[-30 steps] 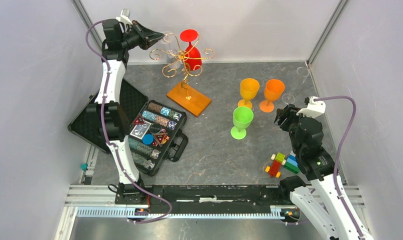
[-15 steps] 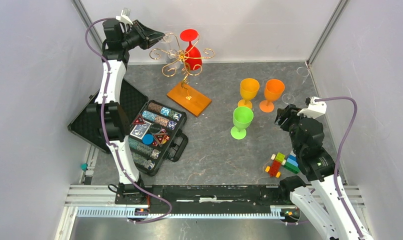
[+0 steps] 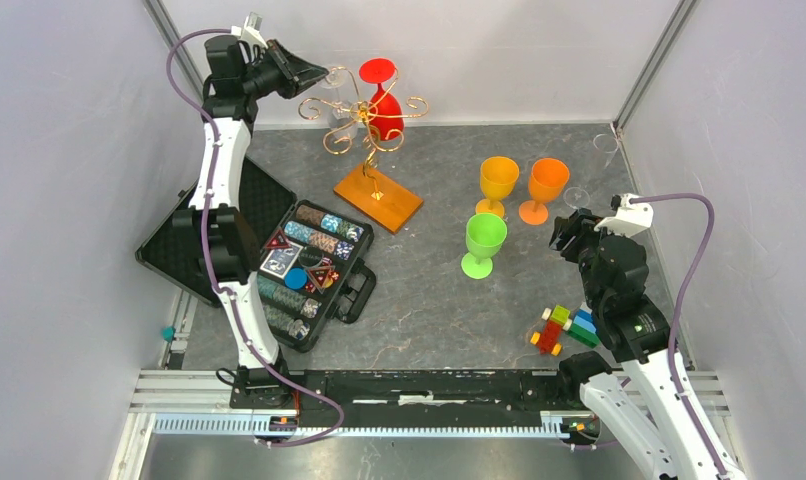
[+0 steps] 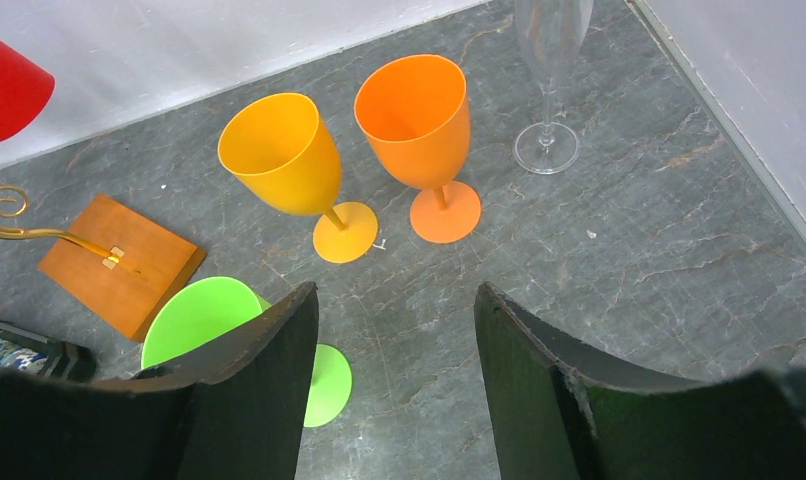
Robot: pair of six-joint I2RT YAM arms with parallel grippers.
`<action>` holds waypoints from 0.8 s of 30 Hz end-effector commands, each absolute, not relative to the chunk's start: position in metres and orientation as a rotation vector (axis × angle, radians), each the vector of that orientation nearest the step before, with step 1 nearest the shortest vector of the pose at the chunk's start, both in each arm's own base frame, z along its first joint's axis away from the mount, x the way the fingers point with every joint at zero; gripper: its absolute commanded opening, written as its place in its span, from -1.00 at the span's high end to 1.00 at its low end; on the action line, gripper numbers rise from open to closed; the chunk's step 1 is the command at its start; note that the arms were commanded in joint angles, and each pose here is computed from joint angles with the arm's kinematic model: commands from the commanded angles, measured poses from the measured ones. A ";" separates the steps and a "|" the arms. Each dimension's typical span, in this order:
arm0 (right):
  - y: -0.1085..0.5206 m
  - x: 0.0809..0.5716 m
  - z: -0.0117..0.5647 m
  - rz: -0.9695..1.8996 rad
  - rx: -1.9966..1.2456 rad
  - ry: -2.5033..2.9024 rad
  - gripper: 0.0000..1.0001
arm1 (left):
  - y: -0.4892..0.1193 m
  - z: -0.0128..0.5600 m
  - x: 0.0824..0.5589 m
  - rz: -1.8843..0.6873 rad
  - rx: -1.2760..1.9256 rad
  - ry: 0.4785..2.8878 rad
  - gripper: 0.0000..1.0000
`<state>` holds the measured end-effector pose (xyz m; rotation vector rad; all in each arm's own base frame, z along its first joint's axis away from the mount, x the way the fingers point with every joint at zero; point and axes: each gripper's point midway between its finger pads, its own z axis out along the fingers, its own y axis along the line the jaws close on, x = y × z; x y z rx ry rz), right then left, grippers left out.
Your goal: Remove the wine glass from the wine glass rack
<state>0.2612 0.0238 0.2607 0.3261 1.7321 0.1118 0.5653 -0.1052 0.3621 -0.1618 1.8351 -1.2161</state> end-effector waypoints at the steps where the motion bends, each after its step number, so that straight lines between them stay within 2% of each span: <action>1: 0.023 0.264 0.272 0.127 0.350 1.685 -0.27 | -0.100 0.395 0.552 -1.116 -0.069 1.786 0.62; 12: 0.024 0.264 0.270 0.135 0.349 1.687 -0.27 | -0.094 0.396 0.545 -1.007 -0.012 1.795 0.61; 15: 0.025 0.264 0.269 0.138 0.348 1.689 -0.26 | -0.094 0.397 0.545 -1.006 -0.009 1.792 0.77; 17: 0.025 0.264 0.269 0.141 0.346 1.689 -0.26 | -0.094 0.403 0.546 -1.006 -0.014 1.782 0.94; 24: 0.026 0.264 0.268 0.148 0.350 1.687 -0.26 | -0.093 0.414 0.546 -1.002 -0.030 1.755 0.96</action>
